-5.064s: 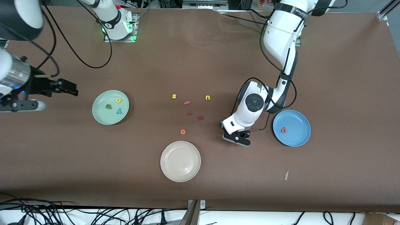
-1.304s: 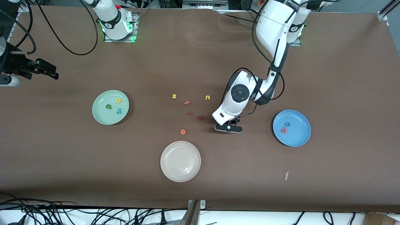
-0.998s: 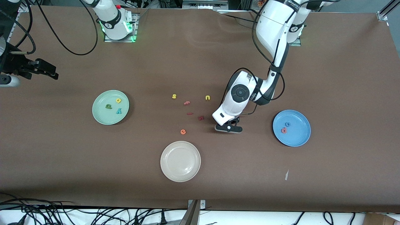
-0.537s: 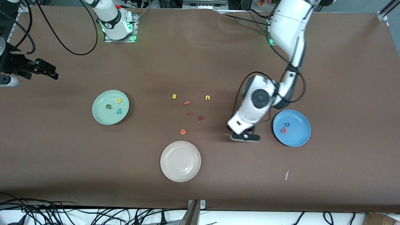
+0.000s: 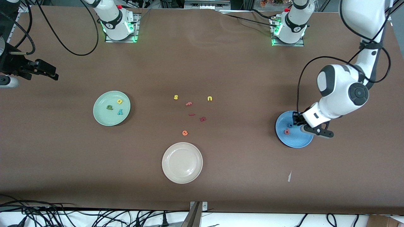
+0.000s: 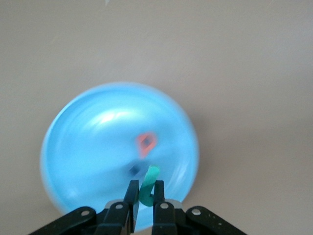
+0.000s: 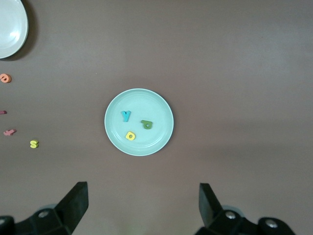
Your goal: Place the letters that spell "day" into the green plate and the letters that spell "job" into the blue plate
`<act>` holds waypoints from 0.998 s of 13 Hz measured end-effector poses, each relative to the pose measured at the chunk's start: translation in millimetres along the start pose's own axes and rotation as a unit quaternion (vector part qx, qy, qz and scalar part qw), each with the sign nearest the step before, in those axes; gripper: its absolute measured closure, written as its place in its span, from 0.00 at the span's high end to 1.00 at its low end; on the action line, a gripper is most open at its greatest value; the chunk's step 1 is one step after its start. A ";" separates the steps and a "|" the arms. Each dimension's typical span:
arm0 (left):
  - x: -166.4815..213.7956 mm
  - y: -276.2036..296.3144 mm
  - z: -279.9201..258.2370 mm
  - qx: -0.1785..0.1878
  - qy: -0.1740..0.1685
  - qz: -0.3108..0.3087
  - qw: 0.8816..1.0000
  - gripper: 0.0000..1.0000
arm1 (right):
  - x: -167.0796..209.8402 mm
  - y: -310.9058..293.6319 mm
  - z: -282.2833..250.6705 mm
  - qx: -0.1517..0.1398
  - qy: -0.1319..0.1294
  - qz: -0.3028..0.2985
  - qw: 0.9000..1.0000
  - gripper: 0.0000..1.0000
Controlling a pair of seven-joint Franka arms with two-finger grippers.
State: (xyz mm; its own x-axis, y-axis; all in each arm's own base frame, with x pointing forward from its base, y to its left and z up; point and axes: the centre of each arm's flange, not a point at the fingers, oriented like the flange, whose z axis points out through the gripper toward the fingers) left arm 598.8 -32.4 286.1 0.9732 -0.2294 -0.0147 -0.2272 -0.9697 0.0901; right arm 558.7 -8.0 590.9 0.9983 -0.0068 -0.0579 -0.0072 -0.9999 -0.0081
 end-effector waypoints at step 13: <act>-44.2 -17.3 -68.4 0.010 0.038 -0.010 0.999 1.00 | 0.0 0.1 0.0 0.000 0.000 0.000 1.000 1.00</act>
State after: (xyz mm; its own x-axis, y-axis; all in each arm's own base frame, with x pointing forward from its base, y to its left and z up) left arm 562.1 0.3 353.3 0.9771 -0.2044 0.0587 -0.2083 -0.9755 0.0712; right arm 558.7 -8.1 590.9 0.9983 -0.0070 -0.0584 -0.0075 -0.9999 -0.0082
